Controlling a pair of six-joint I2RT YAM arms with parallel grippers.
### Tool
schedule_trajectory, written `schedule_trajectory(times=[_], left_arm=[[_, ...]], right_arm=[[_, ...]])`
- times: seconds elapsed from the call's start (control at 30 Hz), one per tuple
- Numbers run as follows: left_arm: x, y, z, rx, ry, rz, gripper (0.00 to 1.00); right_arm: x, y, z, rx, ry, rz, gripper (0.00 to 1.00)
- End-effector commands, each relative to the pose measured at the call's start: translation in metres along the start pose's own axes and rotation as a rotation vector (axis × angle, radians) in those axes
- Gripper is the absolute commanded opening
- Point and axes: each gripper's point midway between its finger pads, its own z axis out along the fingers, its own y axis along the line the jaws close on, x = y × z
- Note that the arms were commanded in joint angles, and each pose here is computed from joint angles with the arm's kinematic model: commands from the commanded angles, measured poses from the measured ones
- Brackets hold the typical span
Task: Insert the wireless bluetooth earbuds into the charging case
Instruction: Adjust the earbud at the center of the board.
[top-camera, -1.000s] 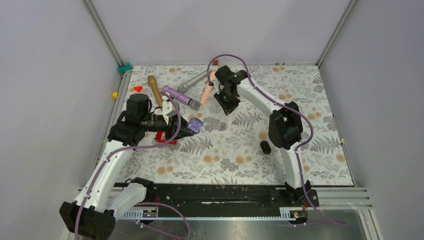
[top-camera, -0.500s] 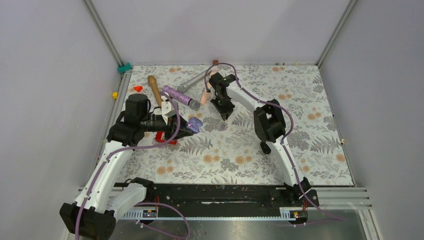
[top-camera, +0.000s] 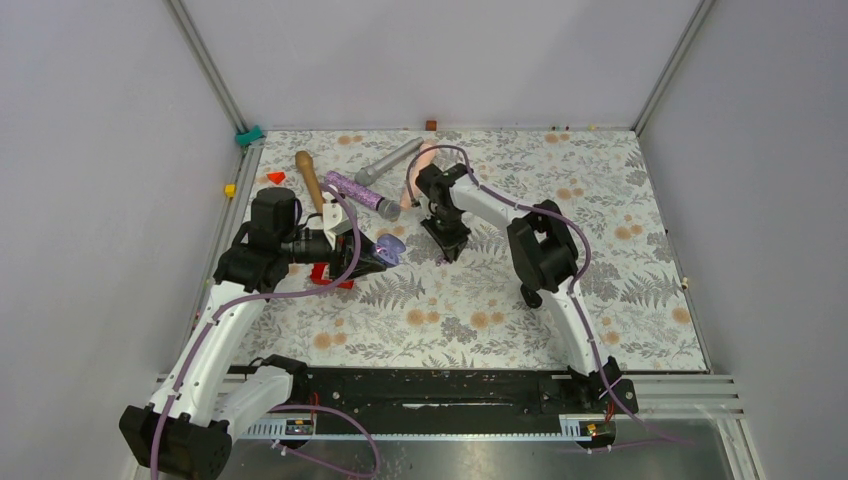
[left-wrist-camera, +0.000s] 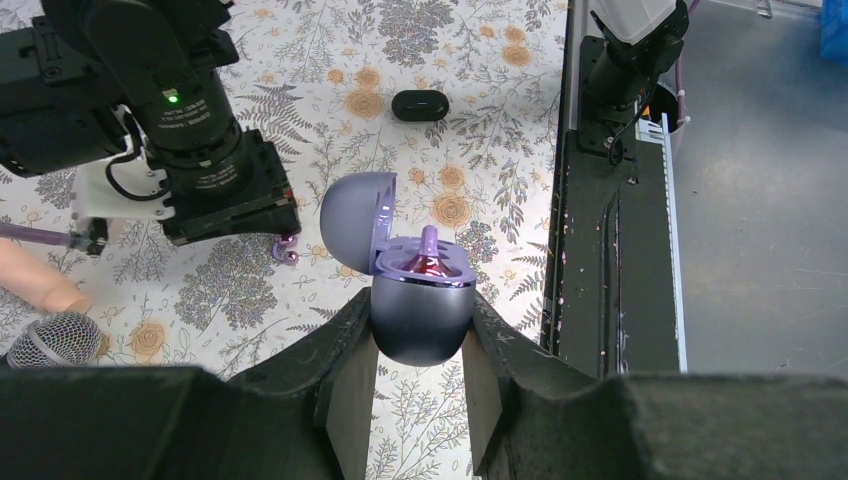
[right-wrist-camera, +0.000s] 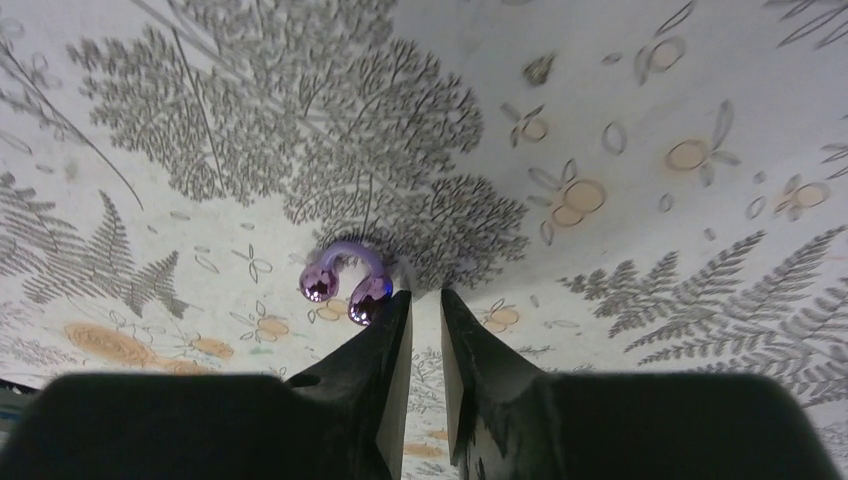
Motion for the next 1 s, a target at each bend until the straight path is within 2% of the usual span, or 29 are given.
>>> schedule_trajectory(times=[0.0,0.37,0.5,0.73,0.97], left_arm=[[-0.010,-0.004,-0.001,0.033,-0.042,0.062,0.19],[-0.011,-0.005,-0.002,0.031,-0.045,0.063,0.19],[-0.011,-0.006,-0.002,0.032,-0.045,0.064,0.19],[-0.011,-0.005,-0.001,0.032,-0.044,0.066,0.19],[-0.012,-0.006,-0.002,0.031,-0.046,0.068,0.19]], right_arm=[[0.010,0.023,-0.019,-0.043,-0.031,-0.038,0.24],[0.010,0.061,-0.029,-0.153,-0.068,-0.092,0.24],[0.010,0.069,-0.048,-0.184,-0.089,-0.131,0.23],[-0.012,0.048,-0.087,-0.082,-0.241,-0.152,0.23],[-0.028,0.017,-0.052,0.076,-0.173,-0.072,0.22]])
